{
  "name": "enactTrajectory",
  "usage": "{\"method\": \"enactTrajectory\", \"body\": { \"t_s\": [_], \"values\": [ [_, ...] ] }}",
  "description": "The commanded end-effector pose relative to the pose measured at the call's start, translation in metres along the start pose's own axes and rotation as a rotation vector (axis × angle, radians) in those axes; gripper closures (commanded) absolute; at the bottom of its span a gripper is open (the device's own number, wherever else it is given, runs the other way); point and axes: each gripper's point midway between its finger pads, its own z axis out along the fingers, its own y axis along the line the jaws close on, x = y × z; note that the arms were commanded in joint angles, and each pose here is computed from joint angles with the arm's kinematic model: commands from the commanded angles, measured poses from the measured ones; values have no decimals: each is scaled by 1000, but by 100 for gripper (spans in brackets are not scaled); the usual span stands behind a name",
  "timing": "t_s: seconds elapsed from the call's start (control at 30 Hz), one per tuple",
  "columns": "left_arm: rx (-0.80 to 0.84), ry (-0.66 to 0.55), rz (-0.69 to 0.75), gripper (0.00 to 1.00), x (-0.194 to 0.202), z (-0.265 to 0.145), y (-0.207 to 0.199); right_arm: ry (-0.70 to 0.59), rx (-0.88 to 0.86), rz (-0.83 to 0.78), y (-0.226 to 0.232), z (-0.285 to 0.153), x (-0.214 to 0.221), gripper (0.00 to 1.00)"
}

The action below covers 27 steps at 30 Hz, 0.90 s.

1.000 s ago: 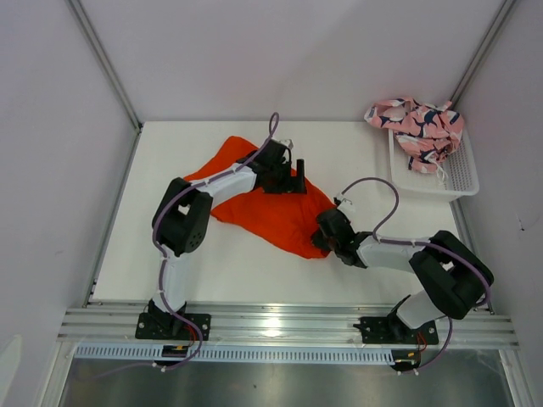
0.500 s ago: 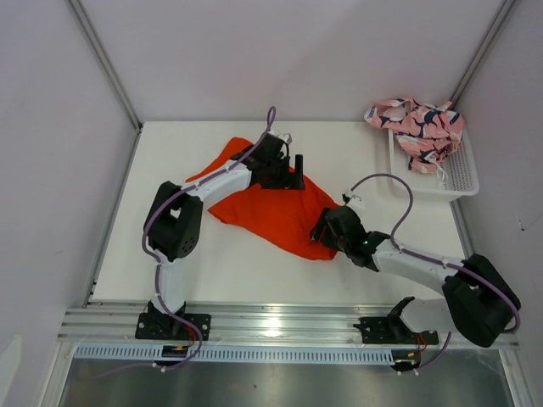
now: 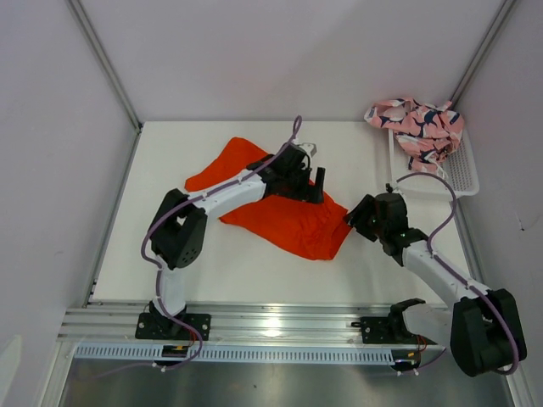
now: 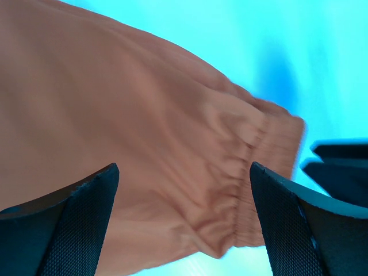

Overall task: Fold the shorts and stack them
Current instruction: Fold the shorts

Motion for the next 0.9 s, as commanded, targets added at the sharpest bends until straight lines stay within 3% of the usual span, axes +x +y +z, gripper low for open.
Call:
{"method": "enactTrajectory", "body": {
  "t_s": [0.0, 0.2, 0.4, 0.87],
  "values": [
    [36, -49, 71, 4, 1, -20, -34, 3, -156, 10, 21, -3, -16, 42],
    [33, -33, 100, 5, 36, -12, -58, 21, -229, 53, 27, 8, -33, 33],
    [17, -35, 66, 5, 77, -19, -42, 60, -275, 54, 35, 29, -35, 34],
    [-20, 18, 117, 8, 113, -1, -32, 75, -331, 19, 37, 59, -28, 64]
  ]
}}
